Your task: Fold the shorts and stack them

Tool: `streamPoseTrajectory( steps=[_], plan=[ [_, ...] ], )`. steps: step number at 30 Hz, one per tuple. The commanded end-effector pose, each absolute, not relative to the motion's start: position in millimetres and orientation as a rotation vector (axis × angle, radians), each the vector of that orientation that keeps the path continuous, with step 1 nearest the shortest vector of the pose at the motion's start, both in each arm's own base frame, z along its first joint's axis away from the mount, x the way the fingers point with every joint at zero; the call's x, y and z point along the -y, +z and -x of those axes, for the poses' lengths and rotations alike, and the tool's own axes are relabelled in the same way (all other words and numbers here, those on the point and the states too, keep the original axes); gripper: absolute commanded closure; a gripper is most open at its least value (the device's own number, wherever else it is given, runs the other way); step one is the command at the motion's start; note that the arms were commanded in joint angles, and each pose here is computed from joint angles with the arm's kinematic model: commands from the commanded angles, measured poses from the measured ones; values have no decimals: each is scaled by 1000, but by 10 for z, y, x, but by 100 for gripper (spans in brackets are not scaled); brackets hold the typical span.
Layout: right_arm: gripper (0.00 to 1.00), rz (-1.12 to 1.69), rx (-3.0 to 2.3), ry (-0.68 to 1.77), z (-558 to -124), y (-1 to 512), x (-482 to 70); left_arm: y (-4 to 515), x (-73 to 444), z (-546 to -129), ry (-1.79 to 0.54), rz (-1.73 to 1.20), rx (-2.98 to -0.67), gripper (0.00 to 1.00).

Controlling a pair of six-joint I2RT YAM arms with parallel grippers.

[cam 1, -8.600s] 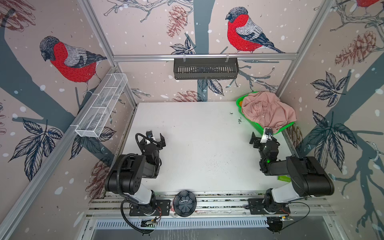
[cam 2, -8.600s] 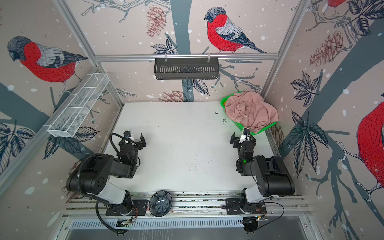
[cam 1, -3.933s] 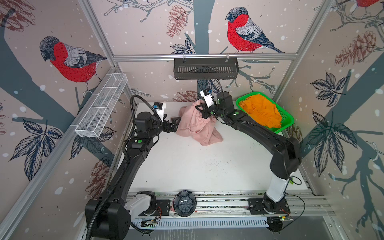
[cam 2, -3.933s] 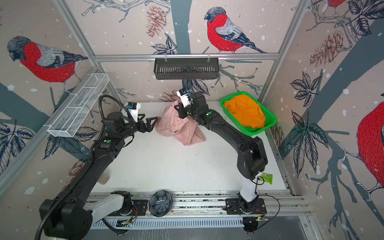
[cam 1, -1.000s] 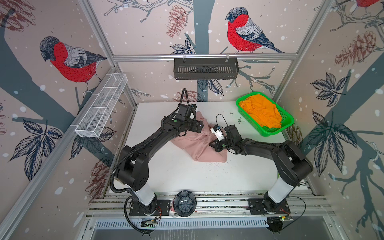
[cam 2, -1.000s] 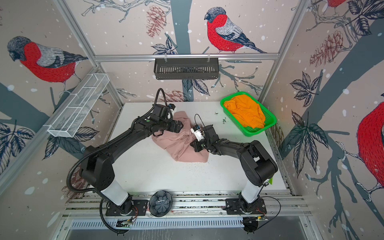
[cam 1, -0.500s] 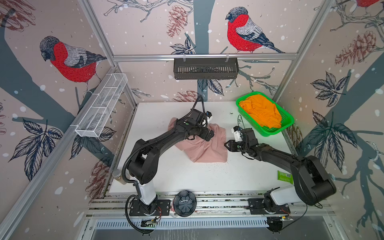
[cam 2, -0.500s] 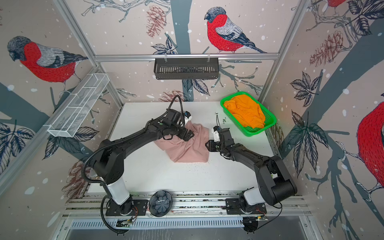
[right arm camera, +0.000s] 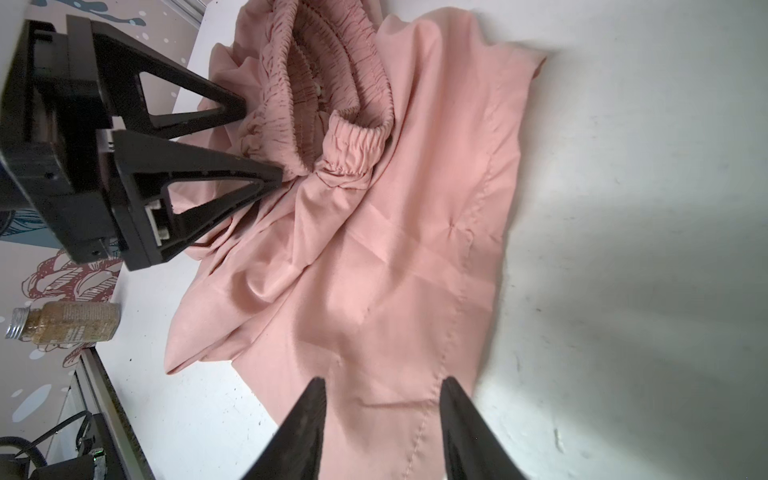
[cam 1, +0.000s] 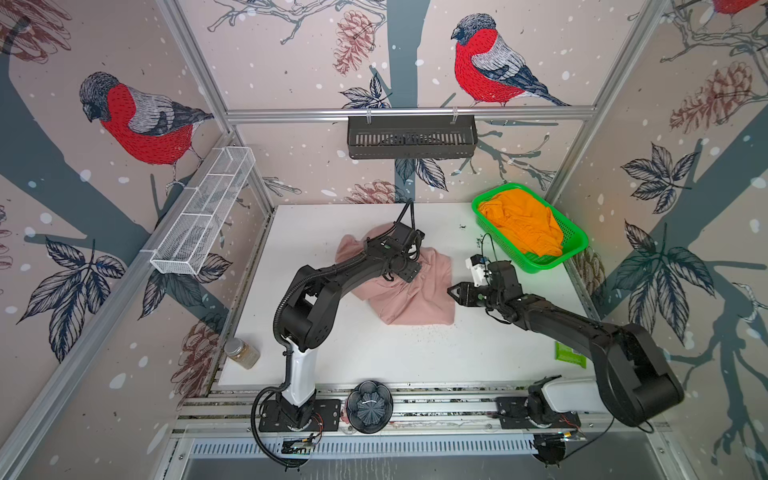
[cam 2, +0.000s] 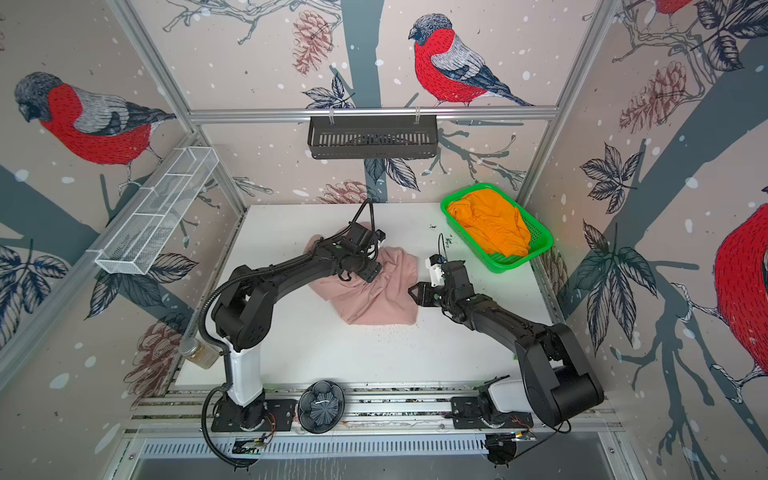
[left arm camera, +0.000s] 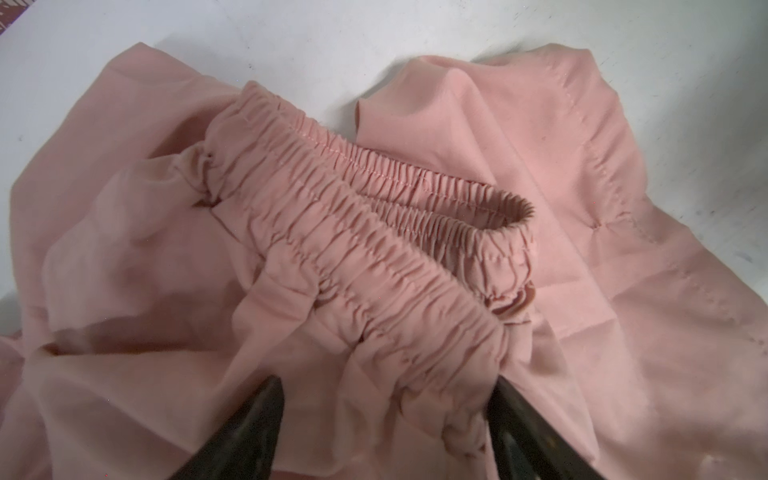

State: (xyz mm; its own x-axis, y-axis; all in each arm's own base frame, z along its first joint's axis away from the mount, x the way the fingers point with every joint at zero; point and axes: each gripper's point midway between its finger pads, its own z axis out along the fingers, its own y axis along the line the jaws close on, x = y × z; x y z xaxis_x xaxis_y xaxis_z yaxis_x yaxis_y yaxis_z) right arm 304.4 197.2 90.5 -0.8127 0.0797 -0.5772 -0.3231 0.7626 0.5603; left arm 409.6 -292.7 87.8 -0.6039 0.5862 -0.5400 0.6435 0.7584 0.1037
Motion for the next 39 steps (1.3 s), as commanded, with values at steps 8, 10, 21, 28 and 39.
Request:
streamPoseTrajectory(
  steps=[8,10,21,28,39],
  plan=[
    [49,180,-2294,849,-3197,1004,-1962,745,2899,-4076,-68,-982,-2418,23],
    [49,199,-2284,840,-3218,1012,-1986,726,2906,-4100,-60,-981,-2419,32],
    [50,308,-2192,817,-3352,1229,-2250,1446,2908,-4225,-56,-878,-2331,100],
    [47,367,-2114,927,-3495,1347,-2492,2221,2644,-4086,-47,-764,-2217,100],
    [46,478,-2020,1012,-3632,1325,-2780,2878,1950,-3981,-129,-542,-2060,100]
  ],
)
